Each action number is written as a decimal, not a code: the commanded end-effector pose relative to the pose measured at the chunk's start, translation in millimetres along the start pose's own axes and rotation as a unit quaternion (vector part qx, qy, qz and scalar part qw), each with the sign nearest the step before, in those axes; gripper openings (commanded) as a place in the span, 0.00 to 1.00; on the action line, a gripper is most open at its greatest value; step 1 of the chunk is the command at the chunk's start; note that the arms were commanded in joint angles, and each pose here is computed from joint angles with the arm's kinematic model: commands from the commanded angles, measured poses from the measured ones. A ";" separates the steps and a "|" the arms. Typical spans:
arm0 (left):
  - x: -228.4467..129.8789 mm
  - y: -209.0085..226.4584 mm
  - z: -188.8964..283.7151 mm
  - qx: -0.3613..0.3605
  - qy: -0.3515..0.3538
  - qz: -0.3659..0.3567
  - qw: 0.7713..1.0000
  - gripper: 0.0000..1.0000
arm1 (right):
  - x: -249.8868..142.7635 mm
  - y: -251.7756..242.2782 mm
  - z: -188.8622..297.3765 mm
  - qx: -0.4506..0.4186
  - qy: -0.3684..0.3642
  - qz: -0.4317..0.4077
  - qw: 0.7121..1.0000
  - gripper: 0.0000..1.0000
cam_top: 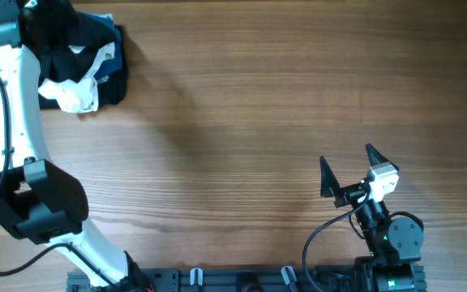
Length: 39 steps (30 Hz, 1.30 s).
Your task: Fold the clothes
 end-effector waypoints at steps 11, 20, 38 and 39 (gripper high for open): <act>-59.8 -19.8 161.8 -0.061 -0.062 -0.030 0.996 1.00 | -0.1 0.6 0.1 0.004 -0.001 -0.001 1.000 1.00; -221.0 24.5 189.5 -0.105 -0.213 -0.016 0.971 1.00 | 0.0 0.6 0.1 0.004 -0.001 -0.001 1.000 1.00; -279.3 27.5 185.6 -0.163 -0.374 0.016 0.913 1.00 | -0.1 0.6 0.1 0.004 -0.001 -0.001 1.000 1.00; -280.4 26.6 185.0 -0.166 -0.377 0.015 0.911 1.00 | -0.1 0.6 0.1 0.004 -0.001 -0.001 1.000 1.00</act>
Point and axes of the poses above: each gripper's point midway between its finger pads, its own z axis back along the fingers, its own y axis along the line the jaws close on, x = y × z, the point moved 7 cm from there along z, back along the fingers, and after that the axes turned 1 degree about -z, right-handed, at the moved point
